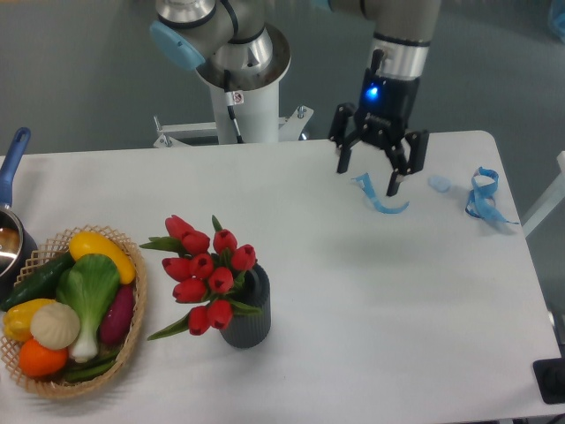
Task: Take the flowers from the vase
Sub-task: 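Move the open gripper toward the red tulip bouquet in the grey vase, then lower the gripper around the tulip stems above the vase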
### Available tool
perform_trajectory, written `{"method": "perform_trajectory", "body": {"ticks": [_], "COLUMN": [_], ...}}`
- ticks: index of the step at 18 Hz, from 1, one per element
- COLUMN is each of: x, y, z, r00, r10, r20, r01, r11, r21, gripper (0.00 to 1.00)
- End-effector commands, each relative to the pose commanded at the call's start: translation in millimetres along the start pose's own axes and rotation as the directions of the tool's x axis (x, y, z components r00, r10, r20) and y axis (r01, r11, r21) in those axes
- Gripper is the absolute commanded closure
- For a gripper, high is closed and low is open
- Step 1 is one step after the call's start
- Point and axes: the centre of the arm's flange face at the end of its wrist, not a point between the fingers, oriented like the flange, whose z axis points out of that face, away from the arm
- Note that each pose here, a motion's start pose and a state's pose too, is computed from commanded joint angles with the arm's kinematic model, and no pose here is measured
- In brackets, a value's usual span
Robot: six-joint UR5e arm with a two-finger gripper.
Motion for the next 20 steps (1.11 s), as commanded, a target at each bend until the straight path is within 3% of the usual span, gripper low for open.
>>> {"method": "perform_trajectory", "body": {"ticks": [6, 9, 14, 20], "x": [11, 22, 38, 37], "y": [-19, -39, -62, -71], "z": [25, 57, 90, 109], "r00": [0.999, 0.993, 0.985, 0.978], "r10": [0.004, 0.007, 0.081, 0.103], "r20": [-0.043, -0.122, -0.156, -0.18], "r01": [0.002, 0.014, -0.049, -0.064], "r11": [0.992, 0.985, 0.979, 0.976], "r21": [0.128, 0.175, 0.199, 0.207], "gripper": [0.0, 0.0, 0.0, 0.0]}}
